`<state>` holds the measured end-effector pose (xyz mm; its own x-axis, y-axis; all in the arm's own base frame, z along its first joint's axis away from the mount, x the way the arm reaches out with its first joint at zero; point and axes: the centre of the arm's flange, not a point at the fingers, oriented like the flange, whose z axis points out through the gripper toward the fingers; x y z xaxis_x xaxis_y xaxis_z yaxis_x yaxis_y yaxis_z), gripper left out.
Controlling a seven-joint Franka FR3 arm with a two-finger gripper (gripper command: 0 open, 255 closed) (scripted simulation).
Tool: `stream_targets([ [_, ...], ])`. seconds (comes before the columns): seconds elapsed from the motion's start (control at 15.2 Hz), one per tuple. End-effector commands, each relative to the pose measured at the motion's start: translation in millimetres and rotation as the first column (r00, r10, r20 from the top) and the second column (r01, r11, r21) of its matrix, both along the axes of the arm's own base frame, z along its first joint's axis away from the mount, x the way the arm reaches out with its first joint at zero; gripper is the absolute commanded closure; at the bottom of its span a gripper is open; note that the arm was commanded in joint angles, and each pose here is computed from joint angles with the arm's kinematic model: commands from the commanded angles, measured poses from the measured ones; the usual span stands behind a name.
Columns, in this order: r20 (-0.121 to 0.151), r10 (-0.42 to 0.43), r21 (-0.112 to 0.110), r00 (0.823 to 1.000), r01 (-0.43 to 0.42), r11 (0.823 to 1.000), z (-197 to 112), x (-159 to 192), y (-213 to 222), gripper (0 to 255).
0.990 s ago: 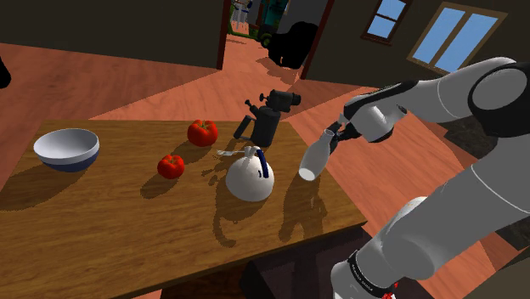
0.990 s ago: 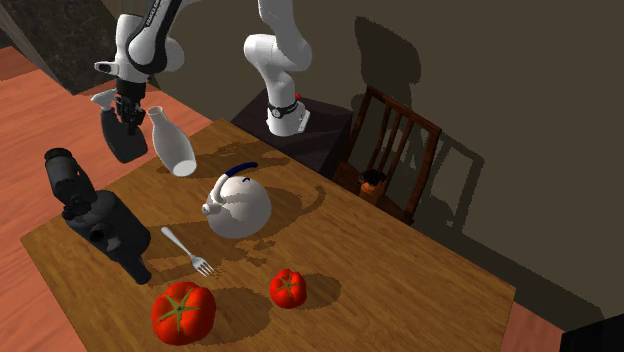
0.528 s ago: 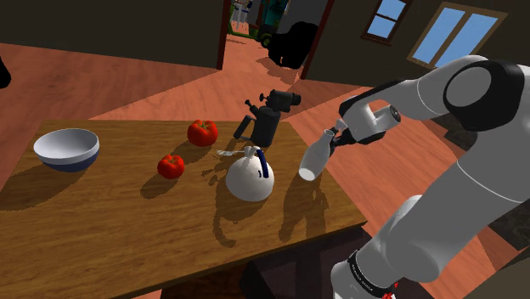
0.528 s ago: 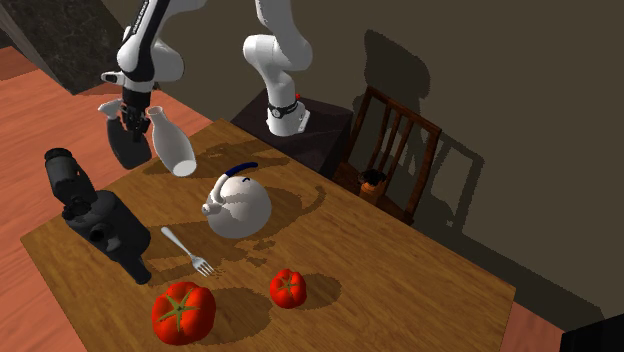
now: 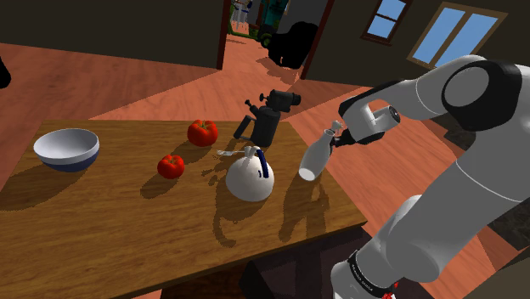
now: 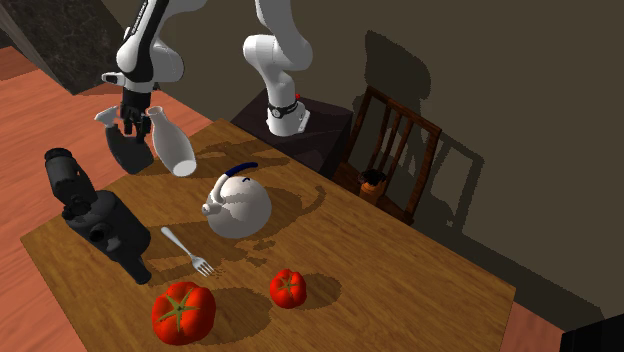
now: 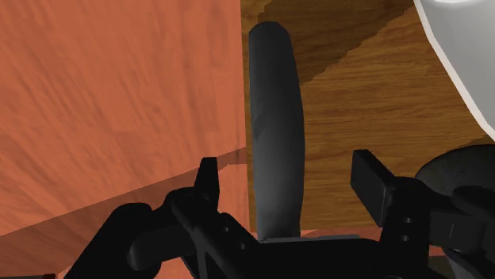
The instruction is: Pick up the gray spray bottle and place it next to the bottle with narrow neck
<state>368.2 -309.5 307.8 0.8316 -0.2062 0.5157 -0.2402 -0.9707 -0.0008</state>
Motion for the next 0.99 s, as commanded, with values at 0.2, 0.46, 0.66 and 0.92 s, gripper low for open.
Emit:
stream_targets([
  [0.2, 0.0, 0.0, 0.0, 1.0, 0.0, 1.0, 0.0, 0.0, 0.0, 0],
  [0.46, 0.0, 0.0, 0.0, 1.0, 0.0, 1.0, 42.8, -25.0, 6.1, 0],
  [0.66, 0.0, 0.0, 0.0, 1.0, 0.0, 1.0, 42.8, -25.0, 6.1, 0],
  [0.92, 0.0, 0.0, 0.0, 1.0, 0.0, 1.0, 42.8, -25.0, 6.1, 0],
])
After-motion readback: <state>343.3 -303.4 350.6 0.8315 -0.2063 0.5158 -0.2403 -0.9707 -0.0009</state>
